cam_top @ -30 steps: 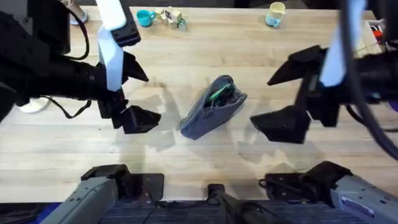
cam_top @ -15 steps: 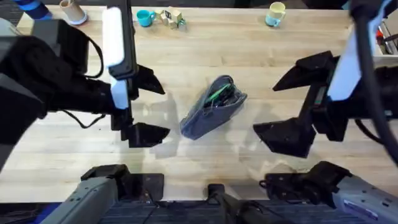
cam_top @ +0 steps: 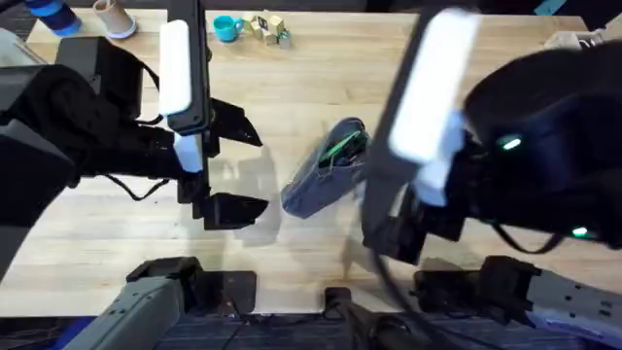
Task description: Unzip the bag, pick up the pens from the table one at a time and place them inside, then zip the bag closed.
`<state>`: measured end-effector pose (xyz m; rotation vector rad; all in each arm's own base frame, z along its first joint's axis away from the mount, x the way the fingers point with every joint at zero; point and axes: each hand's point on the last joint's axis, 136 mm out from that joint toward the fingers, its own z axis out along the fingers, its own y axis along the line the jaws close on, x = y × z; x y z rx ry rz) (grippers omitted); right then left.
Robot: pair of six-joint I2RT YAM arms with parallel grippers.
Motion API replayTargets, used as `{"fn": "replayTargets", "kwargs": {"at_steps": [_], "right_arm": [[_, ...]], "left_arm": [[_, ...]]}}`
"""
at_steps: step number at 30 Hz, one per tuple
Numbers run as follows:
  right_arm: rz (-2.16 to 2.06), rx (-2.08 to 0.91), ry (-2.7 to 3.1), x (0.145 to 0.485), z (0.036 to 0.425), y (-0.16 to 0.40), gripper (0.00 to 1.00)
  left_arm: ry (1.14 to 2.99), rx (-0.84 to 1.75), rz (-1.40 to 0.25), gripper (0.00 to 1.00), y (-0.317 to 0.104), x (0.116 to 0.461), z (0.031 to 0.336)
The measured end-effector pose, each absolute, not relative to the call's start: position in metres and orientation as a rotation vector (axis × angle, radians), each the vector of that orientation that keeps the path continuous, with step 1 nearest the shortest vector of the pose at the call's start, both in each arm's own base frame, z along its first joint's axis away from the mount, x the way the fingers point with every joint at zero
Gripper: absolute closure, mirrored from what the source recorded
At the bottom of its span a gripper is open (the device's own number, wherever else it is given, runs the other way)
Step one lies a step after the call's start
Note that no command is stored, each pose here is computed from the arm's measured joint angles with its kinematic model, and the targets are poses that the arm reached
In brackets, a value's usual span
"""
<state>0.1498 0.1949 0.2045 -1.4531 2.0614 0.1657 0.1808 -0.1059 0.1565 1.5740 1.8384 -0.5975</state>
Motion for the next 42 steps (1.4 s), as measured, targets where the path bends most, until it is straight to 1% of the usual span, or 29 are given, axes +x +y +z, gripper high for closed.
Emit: {"fn": "replayTargets", "kwargs": {"at_steps": [3,10,13,19,28,35,42], "right_arm": [[0.125,-1.503,2.081,0.149,0.191,0.201,0.003],[0.036,-1.584,2.162,0.161,0.154,0.219,0.003],[0.030,-1.584,2.163,0.166,0.146,0.227,0.003],[0.069,-1.522,2.099,0.178,0.156,0.244,0.003],[0.064,-1.539,2.072,0.179,0.157,0.246,0.004],[0.054,-1.557,2.076,0.186,0.144,0.258,0.004],[0.061,-1.550,2.063,0.189,0.143,0.264,0.003]], "left_arm": [[1.836,1.576,-0.597,0.007,-0.106,0.181,0.157],[1.833,1.578,-0.595,0.006,-0.106,0.181,0.157],[1.833,1.578,-0.595,0.007,-0.106,0.181,0.157],[1.833,1.578,-0.595,0.006,-0.106,0.181,0.157],[1.833,1.579,-0.595,0.006,-0.106,0.181,0.157],[1.833,1.578,-0.596,0.008,-0.106,0.181,0.157],[1.844,1.577,-0.611,0.007,-0.106,0.178,0.156]]}}
